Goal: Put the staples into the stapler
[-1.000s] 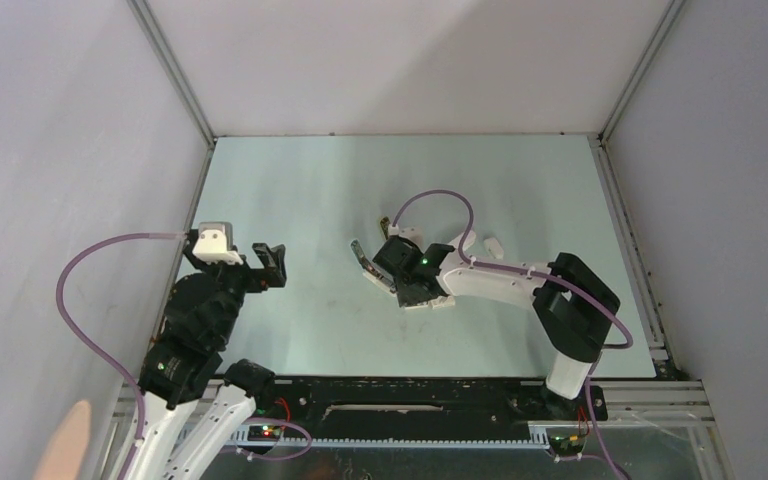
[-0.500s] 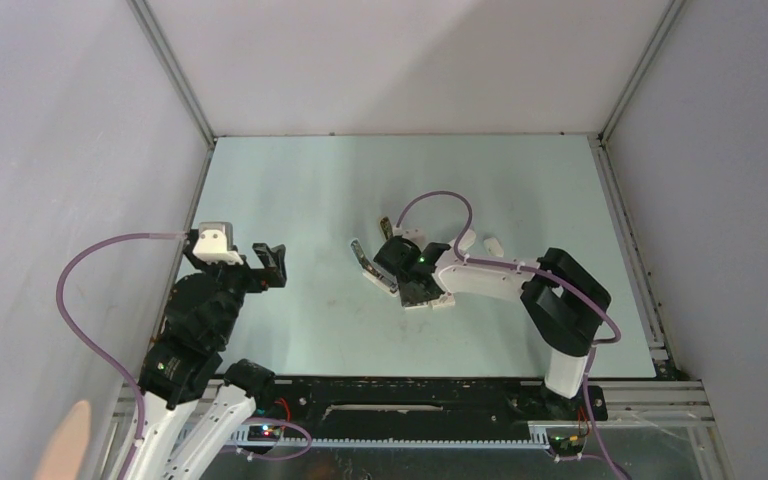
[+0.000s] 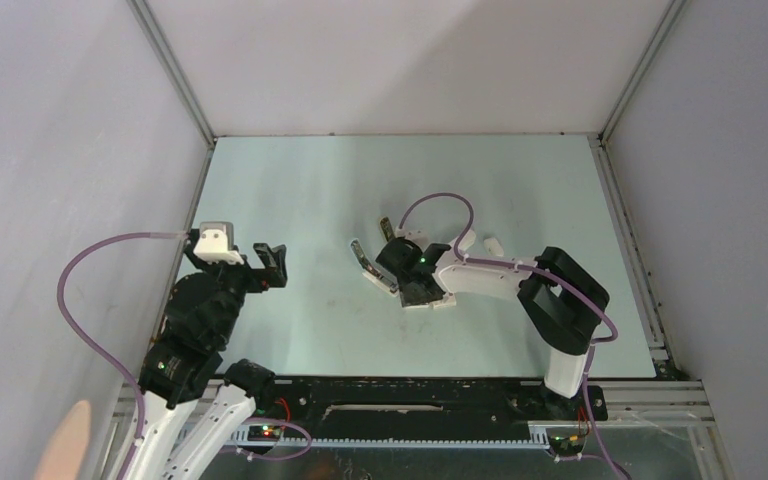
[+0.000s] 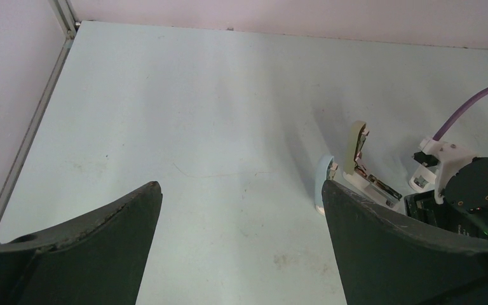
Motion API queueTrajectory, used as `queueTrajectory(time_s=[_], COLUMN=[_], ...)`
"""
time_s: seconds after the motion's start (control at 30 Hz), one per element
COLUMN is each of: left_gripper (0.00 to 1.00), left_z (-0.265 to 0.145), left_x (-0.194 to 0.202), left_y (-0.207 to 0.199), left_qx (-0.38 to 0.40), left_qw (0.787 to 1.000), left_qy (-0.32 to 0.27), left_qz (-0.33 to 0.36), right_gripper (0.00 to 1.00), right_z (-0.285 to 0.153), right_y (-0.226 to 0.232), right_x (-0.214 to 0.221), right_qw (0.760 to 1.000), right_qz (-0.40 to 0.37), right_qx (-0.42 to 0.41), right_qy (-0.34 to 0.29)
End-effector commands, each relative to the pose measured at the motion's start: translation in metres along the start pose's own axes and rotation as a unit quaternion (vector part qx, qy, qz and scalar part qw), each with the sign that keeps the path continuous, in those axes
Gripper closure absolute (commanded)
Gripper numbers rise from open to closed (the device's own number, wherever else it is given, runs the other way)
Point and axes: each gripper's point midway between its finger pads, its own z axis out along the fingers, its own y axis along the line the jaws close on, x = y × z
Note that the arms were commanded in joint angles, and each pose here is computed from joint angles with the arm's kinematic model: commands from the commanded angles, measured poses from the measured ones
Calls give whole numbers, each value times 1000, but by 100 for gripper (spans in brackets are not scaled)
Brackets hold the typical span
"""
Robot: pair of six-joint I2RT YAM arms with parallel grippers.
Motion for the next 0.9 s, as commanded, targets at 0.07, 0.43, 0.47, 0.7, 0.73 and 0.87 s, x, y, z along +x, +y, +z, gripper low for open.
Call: queueTrajectory(time_s=[0.07, 0.43, 0.47, 0.7, 0.73, 0.87], left_gripper=[0, 0, 0, 0, 0, 0], left_z=[3, 3, 3, 3, 3, 3], left_x=[-7, -7, -7, -7, -7, -8], left_y=[-3, -3, -3, -4, -4, -4], left_qx=[5, 5, 5, 7, 7, 7], left_qw=[1000, 1000, 1000, 1000, 1000, 1000], left_qy=[-11, -11, -11, -11, -11, -13], left_qz=[-1, -1, -1, -1, -1, -2], right_gripper=[52, 56, 56, 59, 59, 60], right_z=[5, -1, -4, -24, -24, -22], right_y=[-3, 7, 10, 13, 12, 11], right_x=[-1, -3, -5, -22, -23, -24], right_qw=[1000, 1000, 999, 998, 998, 998], right_qz=[24, 9, 6, 2, 2, -3], right_qx=[1, -24, -31, -48, -46, -39], right_qy=[-4, -9, -15, -49, -50, -51])
